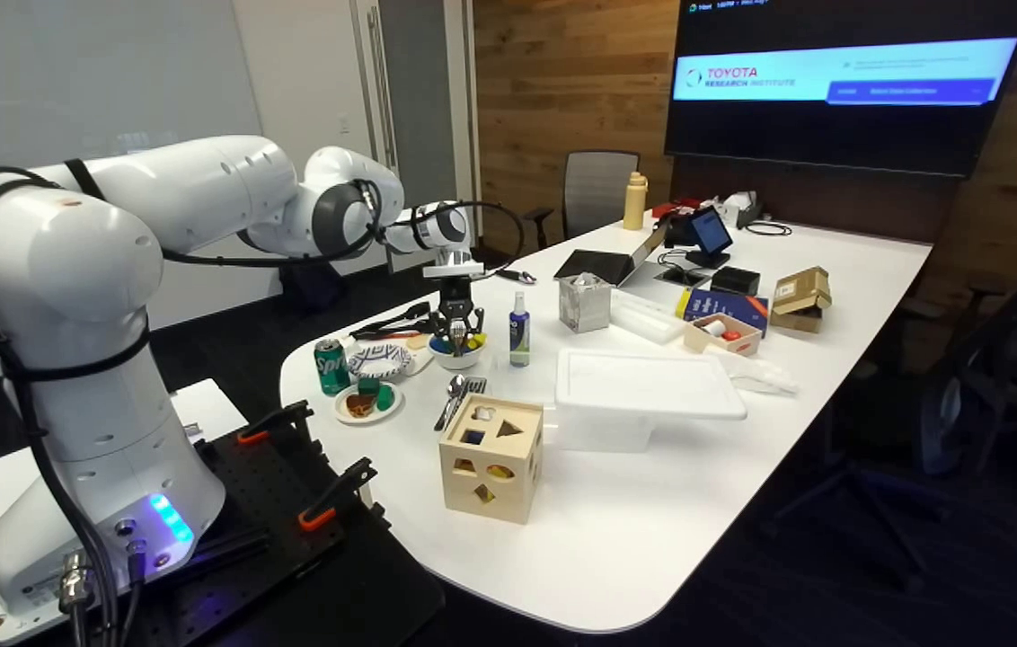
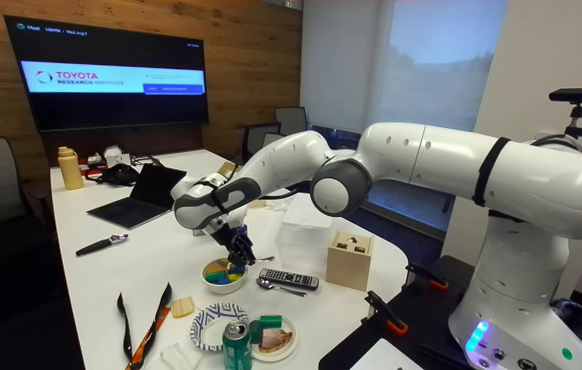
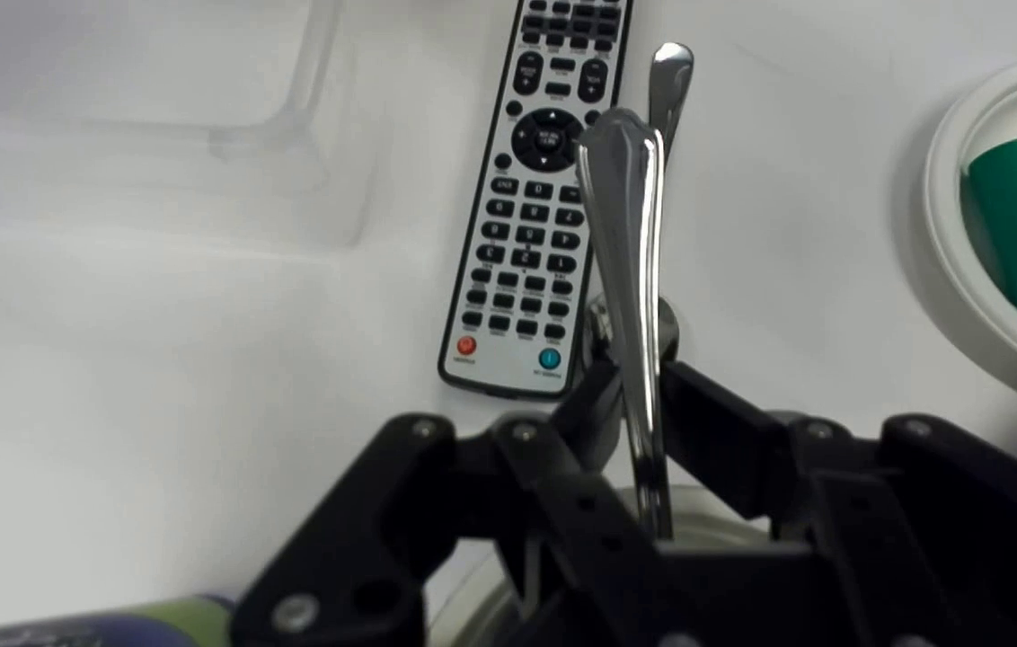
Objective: Use the fork to stir the blocks in the white bowl.
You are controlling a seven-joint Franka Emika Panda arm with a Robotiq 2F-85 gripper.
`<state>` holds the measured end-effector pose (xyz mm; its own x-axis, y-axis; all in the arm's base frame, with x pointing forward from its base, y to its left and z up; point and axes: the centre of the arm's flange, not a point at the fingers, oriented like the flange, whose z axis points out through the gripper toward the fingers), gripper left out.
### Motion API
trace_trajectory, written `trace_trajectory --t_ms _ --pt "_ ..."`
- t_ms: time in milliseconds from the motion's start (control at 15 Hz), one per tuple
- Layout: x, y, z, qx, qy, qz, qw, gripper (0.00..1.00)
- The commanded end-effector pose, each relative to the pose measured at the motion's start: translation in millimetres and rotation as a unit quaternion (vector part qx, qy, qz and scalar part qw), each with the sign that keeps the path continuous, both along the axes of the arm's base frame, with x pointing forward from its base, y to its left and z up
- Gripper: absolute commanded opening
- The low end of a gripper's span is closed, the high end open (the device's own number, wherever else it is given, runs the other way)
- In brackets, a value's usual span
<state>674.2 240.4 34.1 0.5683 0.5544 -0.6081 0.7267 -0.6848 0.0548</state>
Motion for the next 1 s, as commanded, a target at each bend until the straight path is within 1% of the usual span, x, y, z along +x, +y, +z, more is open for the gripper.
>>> trace_trajectory --t_ms 0,200,400,533,933 --pt "56.4 34.0 -33.3 -0.059 0.018 -0.008 0.9981 0.05" --pt "44.2 36.1 -40.5 -0.071 0.047 -0.002 0.9964 0.05" --pt "35.0 36.2 -44.4 -0.068 0.074 0.002 0.995 0.05" --pt "31.1 36.6 -45.7 -0.06 0.08 0.006 0.995 0.05" --pt "32.2 41.1 -42.6 -0.003 0.073 0.026 0.997 0.05"
